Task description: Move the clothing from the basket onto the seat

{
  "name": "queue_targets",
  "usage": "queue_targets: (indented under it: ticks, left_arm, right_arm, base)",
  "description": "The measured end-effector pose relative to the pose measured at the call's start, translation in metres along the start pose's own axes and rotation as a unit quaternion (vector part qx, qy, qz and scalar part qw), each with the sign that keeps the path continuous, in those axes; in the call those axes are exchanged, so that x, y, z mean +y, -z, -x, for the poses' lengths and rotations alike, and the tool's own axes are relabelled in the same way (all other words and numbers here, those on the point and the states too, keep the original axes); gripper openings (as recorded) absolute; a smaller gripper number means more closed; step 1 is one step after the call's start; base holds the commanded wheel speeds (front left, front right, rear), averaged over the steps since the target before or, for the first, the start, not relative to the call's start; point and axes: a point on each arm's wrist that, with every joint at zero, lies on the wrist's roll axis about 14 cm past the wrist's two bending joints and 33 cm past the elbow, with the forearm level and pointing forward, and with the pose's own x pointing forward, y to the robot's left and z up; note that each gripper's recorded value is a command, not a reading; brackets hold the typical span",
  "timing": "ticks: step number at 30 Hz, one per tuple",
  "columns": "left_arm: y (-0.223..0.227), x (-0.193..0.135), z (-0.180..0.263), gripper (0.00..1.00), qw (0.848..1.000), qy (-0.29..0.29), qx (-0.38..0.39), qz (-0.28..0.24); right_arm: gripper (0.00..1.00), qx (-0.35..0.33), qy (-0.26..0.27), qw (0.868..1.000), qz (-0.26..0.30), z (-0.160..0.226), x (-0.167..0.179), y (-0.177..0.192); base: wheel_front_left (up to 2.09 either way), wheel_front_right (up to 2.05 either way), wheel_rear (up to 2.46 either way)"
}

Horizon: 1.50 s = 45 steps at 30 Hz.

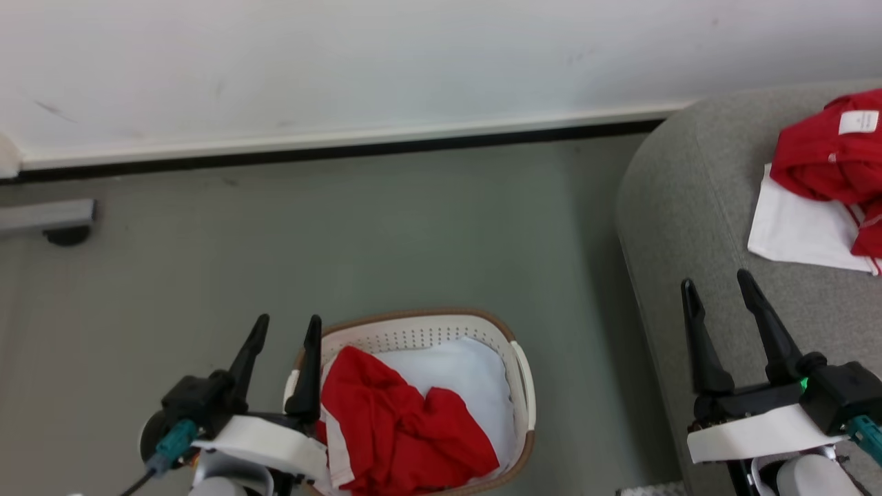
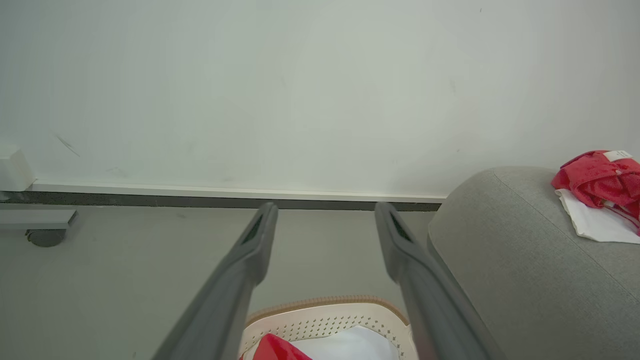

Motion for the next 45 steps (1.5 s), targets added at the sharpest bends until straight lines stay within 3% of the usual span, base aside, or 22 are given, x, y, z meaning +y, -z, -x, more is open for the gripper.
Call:
queue_targets:
  ticks: [10,17,22,31,38,41,42,45]
  left_arm:
    - [0.079,-0.002,-0.032,1.0,0.992,0.048,0.115,-0.025]
    - [0.135,-0.022,-0.04,1.0,0.972,0.101,0.206,-0.043]
    - [0.174,-0.038,-0.04,1.0,0.95,0.142,0.273,-0.054]
    - [0.236,-0.036,-0.04,1.0,0.912,0.172,0.367,-0.073]
    - [0.291,-0.028,-0.026,1.0,0.864,0.2,0.45,-0.105]
    - [0.303,-0.024,-0.024,1.0,0.852,0.206,0.467,-0.116]
    - [0.317,-0.022,-0.021,1.0,0.837,0.212,0.488,-0.125]
    - [0.328,-0.025,-0.018,1.0,0.825,0.222,0.503,-0.131]
  right_arm:
    - [1.0,-0.001,0.023,1.0,-0.009,-0.022,-0.02,0.008]
    - [1.0,-0.007,0.039,0.999,0.0,-0.03,-0.034,0.006]
    - [1.0,-0.004,0.046,0.999,0.001,-0.035,-0.039,0.012]
    - [1.0,0.013,0.052,0.999,-0.001,-0.047,-0.046,0.033]
    - [1.0,0.01,0.058,0.998,-0.008,-0.06,-0.056,0.04]
    - [1.0,0.013,0.059,0.998,-0.007,-0.061,-0.058,0.043]
    - [1.0,0.012,0.061,0.998,-0.007,-0.064,-0.061,0.044]
    - [1.0,0.009,0.065,0.998,-0.007,-0.067,-0.065,0.044]
  base:
    - [0.0,0.0,0.0]
    - [0.0,0.0,0.0]
    - [0.0,0.0,0.0]
    - [0.0,0.0,0.0]
    - [0.0,0.0,0.0]
    - [0.0,0.0,0.0]
    - [0.0,0.0,0.0]
    - [0.0,0.0,0.0]
